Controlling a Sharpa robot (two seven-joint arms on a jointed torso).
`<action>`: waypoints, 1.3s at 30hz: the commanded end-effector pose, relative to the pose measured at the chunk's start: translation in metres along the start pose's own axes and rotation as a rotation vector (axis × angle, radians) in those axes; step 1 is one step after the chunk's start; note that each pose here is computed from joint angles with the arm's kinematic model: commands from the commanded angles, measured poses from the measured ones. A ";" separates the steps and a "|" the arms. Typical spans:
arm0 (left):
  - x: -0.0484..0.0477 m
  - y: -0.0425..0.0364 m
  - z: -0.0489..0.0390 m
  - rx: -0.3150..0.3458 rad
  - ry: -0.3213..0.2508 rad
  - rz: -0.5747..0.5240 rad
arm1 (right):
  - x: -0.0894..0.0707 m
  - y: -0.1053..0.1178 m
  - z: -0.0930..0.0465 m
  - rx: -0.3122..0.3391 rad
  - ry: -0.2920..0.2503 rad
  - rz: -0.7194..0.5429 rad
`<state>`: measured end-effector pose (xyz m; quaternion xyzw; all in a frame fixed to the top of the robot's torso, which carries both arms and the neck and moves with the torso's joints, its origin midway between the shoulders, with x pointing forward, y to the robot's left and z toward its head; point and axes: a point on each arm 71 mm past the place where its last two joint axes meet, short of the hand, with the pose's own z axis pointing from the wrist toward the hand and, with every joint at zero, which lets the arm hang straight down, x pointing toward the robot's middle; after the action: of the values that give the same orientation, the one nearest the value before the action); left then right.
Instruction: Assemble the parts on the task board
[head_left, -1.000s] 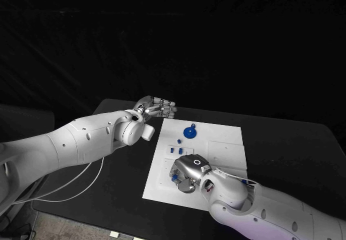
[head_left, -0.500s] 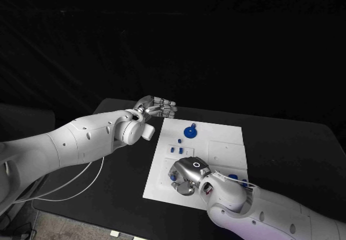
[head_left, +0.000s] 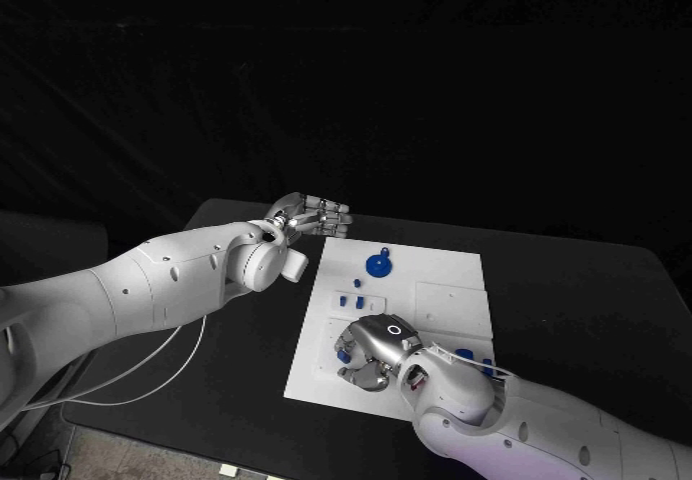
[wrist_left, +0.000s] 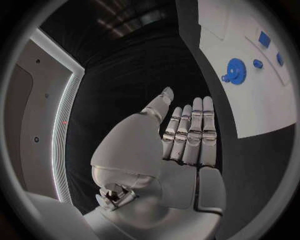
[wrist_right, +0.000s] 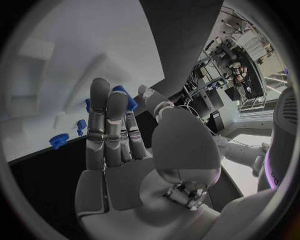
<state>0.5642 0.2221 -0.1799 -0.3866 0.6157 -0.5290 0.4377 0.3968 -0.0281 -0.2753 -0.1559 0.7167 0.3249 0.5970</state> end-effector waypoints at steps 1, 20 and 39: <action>0.0019 -0.0011 0.0003 0.004 0.017 -0.008 | -0.005 0.000 -0.001 -0.011 -0.067 0.040; -0.0016 -0.0001 -0.0011 0.000 0.013 -0.007 | -0.027 -0.014 -0.019 -0.016 -0.141 0.190; -0.0104 0.0039 -0.0075 -0.005 -0.001 -0.004 | -0.092 -0.117 -0.065 0.257 -0.043 0.544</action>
<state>0.5613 0.2369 -0.1823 -0.3925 0.6172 -0.5210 0.4401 0.4433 -0.1738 -0.2057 0.1062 0.7129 0.3694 0.5866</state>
